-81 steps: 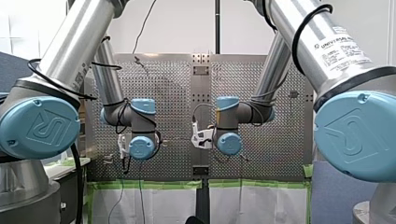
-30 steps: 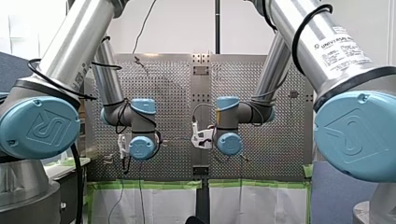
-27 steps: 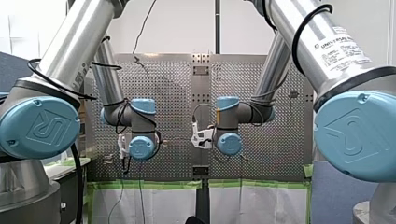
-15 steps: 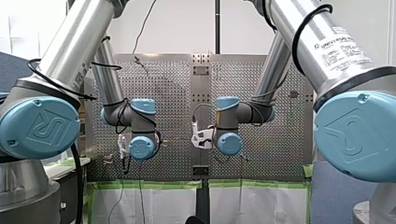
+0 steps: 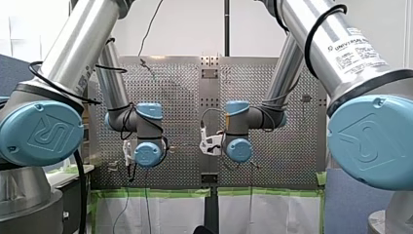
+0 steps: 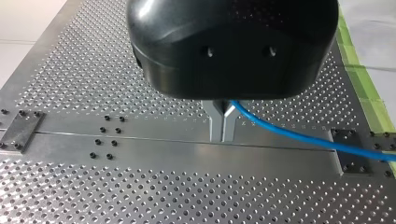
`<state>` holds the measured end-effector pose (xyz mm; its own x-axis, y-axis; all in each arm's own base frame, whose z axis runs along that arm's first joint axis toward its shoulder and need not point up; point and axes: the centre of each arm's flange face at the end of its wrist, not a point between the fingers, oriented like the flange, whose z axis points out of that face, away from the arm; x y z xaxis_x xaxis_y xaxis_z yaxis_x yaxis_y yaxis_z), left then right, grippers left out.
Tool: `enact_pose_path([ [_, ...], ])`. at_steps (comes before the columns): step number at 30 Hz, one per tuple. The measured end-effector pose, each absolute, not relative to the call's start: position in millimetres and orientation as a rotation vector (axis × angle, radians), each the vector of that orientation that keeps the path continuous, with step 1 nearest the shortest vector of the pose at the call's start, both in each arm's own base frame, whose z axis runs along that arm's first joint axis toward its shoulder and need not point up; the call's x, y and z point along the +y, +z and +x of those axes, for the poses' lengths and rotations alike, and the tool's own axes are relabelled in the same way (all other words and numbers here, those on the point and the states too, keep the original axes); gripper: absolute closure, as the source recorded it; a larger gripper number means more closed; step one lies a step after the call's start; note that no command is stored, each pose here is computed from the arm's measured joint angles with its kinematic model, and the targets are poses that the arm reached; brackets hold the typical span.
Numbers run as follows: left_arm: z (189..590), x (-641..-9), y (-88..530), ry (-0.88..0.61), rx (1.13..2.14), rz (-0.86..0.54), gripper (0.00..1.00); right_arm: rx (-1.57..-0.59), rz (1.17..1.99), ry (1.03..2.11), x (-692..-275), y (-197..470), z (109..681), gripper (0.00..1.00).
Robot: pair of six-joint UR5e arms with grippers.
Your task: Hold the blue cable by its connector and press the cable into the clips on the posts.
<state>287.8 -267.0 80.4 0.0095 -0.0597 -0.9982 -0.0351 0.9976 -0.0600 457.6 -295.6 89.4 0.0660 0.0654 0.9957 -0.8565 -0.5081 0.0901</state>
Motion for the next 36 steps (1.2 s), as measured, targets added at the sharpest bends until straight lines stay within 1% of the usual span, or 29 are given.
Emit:
enact_pose_path([
  [21,287.7,-266.9,80.1,-0.019,1.562,-0.074,1.00,-0.811,1.590,1.544,-295.6,89.5,457.5,1.00],
  [28,277.4,-267.5,66.6,-0.001,1.615,-0.032,1.00,-0.811,1.589,1.544,-295.9,89.5,457.4,1.00],
  [30,276.5,-267.4,65.2,0.002,1.621,-0.028,1.00,-0.812,1.601,1.541,-293.2,86.7,457.9,1.00],
  [36,275.9,-267.2,64.4,0.003,1.624,-0.026,1.00,-0.810,1.690,1.506,-274.4,66.1,461.3,1.00],
])
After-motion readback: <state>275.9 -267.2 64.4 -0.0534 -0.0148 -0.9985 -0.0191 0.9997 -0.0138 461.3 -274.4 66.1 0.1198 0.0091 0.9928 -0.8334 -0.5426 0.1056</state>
